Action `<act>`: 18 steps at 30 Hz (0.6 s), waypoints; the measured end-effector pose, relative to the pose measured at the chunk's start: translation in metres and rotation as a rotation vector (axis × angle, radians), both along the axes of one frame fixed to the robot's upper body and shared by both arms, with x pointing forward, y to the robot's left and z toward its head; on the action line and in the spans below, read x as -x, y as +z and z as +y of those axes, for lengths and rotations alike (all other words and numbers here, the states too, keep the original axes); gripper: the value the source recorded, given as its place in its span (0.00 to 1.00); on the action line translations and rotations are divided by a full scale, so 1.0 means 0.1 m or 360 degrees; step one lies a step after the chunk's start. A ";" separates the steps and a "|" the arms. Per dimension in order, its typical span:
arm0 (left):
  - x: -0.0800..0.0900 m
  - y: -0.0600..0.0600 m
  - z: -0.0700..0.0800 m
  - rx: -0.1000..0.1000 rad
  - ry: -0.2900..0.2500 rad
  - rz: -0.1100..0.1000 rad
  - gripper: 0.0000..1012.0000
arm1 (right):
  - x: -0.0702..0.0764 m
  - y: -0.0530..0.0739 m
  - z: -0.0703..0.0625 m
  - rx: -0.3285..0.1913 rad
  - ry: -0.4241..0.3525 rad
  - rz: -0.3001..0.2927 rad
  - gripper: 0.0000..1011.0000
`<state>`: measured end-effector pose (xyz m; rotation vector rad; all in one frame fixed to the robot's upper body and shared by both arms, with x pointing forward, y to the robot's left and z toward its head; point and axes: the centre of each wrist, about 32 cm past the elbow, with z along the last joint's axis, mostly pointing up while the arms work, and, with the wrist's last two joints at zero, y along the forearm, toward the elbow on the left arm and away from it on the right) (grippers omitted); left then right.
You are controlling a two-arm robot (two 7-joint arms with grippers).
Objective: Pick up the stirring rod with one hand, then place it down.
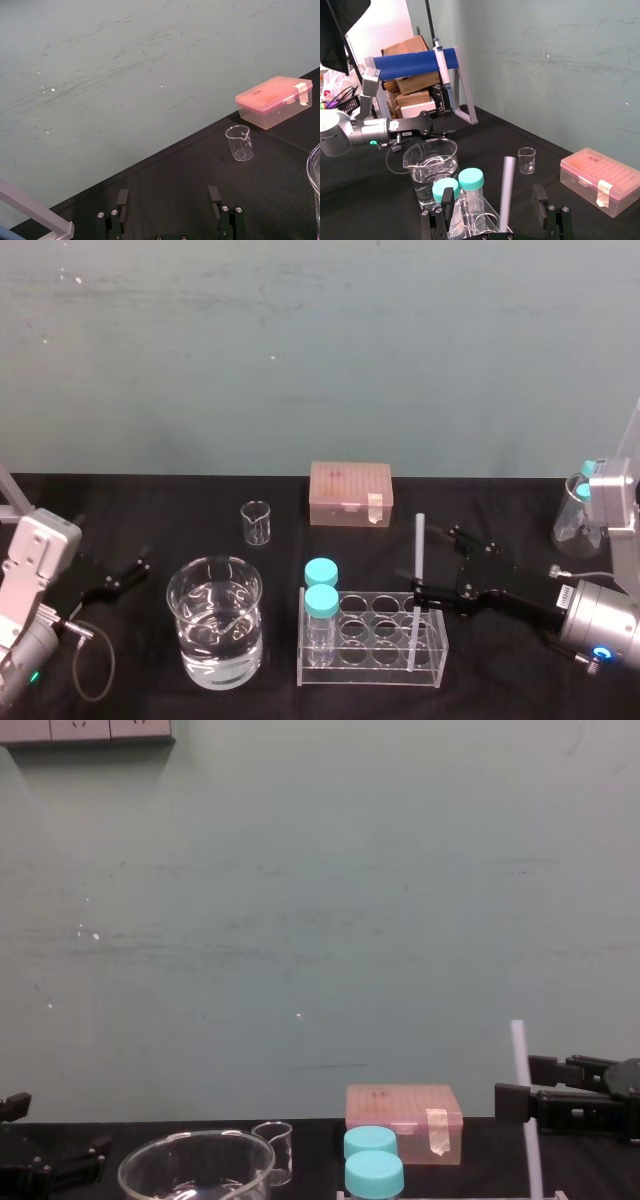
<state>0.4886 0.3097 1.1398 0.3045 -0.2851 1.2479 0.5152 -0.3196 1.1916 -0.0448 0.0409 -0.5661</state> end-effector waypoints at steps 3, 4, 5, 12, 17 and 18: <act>0.00 0.00 0.00 0.0000 0.0000 0.0000 0.99 | 0.00 0.00 0.00 0.0000 0.0000 0.0000 0.99; 0.00 0.00 0.00 0.0000 0.0000 0.0000 0.99 | 0.00 0.00 0.00 0.0000 0.0000 0.0000 0.99; 0.00 0.00 0.00 0.0000 0.0000 0.0000 0.99 | 0.00 0.00 0.00 0.0000 0.0000 0.0000 0.99; 0.00 0.00 0.00 0.0000 0.0000 0.0000 0.99 | -0.02 0.17 0.03 -0.0107 -0.0028 -0.0112 0.99; 0.00 0.00 0.00 0.0000 0.0000 0.0000 0.99 | -0.05 0.37 0.07 -0.0211 -0.0080 -0.0221 0.99; 0.00 0.00 0.00 0.0000 0.0000 0.0000 0.99 | -0.06 0.40 0.07 -0.0226 -0.0088 -0.0236 0.99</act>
